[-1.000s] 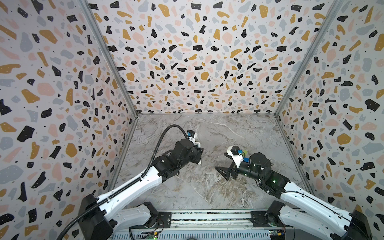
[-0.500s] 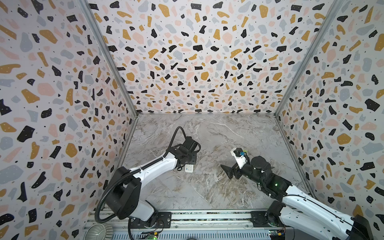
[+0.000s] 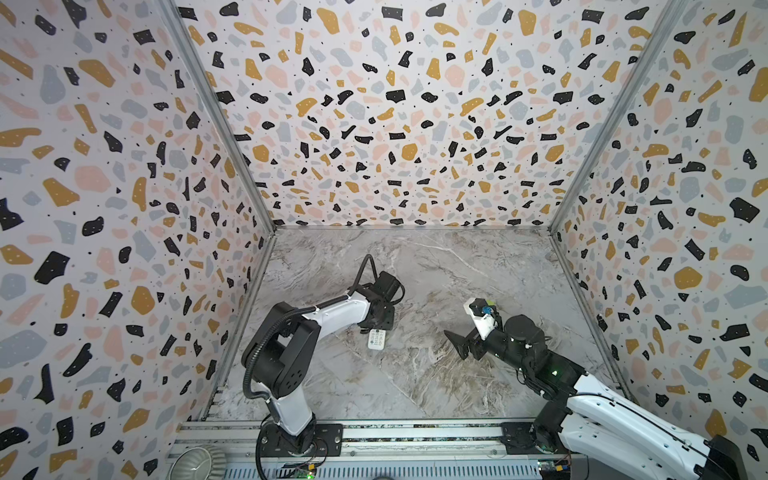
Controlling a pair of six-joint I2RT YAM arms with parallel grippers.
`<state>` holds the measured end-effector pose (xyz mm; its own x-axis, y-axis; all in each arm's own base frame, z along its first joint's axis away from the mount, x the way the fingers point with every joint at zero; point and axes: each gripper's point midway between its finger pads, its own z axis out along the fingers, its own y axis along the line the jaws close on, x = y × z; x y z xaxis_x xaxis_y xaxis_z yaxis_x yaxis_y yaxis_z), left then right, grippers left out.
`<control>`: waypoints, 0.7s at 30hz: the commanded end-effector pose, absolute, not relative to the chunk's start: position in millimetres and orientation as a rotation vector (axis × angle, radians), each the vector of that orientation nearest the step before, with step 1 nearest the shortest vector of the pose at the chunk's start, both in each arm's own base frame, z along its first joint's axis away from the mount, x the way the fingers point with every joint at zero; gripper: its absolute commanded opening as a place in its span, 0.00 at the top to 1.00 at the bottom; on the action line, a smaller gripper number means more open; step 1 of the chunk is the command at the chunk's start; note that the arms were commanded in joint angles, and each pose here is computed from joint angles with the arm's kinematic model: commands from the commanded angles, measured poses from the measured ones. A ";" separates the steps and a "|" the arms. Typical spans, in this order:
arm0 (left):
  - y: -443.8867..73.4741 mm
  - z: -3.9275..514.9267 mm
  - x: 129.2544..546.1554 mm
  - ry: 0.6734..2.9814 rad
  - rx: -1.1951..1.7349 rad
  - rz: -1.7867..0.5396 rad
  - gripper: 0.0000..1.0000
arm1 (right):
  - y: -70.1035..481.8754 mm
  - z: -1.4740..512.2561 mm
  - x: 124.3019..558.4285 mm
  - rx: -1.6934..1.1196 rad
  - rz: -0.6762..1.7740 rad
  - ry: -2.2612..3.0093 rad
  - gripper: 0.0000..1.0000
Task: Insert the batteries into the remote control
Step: 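Lower the remote onto the table with the left gripper and release it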
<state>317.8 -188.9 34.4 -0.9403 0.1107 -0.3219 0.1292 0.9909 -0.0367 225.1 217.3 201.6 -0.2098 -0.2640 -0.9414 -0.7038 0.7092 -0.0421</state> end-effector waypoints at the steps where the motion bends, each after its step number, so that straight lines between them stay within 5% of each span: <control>1: -179.3 24.0 318.2 2.827 0.183 -0.025 0.65 | 213.0 208.3 227.9 -0.748 0.464 1.765 0.01; 9: -175.5 28.2 326.8 2.769 0.109 -0.069 0.41 | 210.9 214.4 232.2 -0.728 0.445 1.755 0.01; 15: -169.4 49.9 337.2 2.708 0.076 -0.120 0.00 | 206.6 217.3 238.6 -0.719 0.402 1.772 0.01; 21: -155.9 113.3 354.0 2.489 0.002 -0.168 0.01 | 192.9 220.7 247.0 -0.646 0.347 1.782 0.01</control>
<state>342.3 -163.6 78.6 -0.8745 -0.0090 -0.4850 0.0496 0.9929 -0.1080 239.6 201.5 200.3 -0.2174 -0.2771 -0.9359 -0.6347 0.7686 -0.0801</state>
